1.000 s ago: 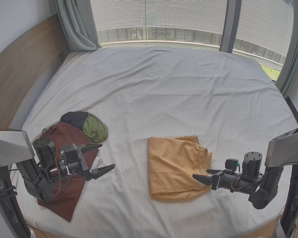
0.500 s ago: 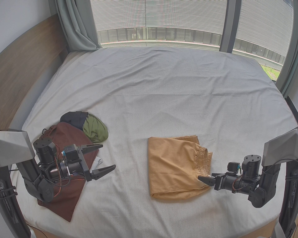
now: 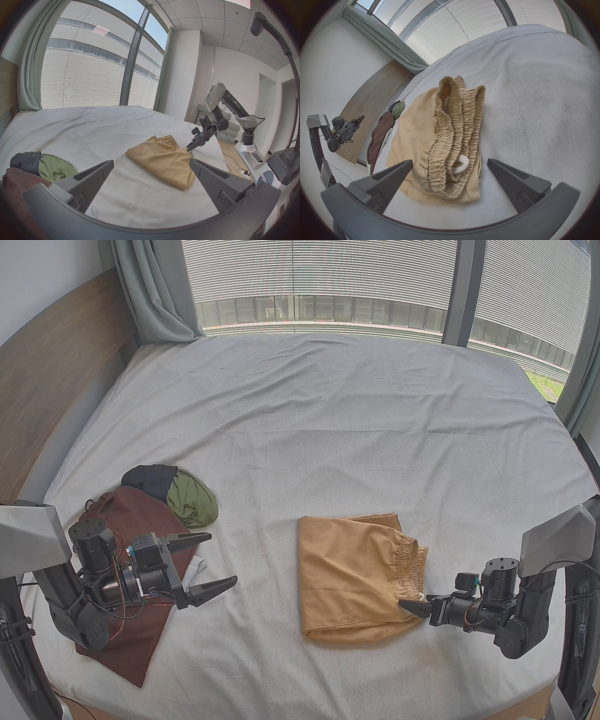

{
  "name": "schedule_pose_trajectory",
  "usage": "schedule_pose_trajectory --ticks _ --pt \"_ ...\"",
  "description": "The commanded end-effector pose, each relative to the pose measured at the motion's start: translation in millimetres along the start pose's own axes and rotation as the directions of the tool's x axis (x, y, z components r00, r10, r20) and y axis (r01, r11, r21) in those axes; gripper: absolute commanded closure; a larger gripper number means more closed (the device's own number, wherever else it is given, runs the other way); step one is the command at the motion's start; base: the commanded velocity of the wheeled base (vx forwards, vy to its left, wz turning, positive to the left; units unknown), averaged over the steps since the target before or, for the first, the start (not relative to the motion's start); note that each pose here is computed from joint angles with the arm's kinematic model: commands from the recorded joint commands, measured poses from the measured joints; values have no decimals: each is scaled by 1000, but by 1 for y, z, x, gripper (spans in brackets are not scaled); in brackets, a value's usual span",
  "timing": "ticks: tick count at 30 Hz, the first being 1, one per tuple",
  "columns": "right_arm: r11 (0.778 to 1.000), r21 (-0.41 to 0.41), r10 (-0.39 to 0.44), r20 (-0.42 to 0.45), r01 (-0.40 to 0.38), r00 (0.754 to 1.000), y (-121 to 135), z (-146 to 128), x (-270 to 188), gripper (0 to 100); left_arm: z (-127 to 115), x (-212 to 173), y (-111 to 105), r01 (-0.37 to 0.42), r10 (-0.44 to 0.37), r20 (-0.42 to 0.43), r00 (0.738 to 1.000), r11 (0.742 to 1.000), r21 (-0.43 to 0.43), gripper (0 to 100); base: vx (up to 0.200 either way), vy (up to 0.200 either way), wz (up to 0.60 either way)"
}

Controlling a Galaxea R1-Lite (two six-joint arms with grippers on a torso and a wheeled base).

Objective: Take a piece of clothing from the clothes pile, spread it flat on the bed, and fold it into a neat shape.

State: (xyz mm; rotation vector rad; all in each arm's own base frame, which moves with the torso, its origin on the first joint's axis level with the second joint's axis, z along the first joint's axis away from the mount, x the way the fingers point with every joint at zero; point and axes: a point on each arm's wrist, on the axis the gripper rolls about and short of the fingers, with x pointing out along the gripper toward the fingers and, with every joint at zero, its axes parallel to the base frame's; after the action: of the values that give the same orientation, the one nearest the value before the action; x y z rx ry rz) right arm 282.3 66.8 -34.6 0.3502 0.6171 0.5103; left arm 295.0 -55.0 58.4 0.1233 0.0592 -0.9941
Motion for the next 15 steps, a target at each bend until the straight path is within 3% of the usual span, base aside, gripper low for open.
schedule_pose_trajectory --ticks 1,6,11,15 --pt "1000 11 -2 -15 2 1000 -2 -4 2 0 3 0 -4 8 -8 4 1000 1000 5 0 0 0 0" --pt "1000 17 11 -12 -11 1000 0 -3 5 0 2 0 -3 6 -6 1 1000 1000 1 0 0 0 0" --pt "992 118 41 -6 -40 999 6 -2 13 0 3 0 -4 9 -9 3 1000 1000 2 0 0 0 0" --pt "991 121 59 -15 -57 998 12 -3 16 0 3 0 -4 9 -9 3 1000 1000 2 0 0 0 0"
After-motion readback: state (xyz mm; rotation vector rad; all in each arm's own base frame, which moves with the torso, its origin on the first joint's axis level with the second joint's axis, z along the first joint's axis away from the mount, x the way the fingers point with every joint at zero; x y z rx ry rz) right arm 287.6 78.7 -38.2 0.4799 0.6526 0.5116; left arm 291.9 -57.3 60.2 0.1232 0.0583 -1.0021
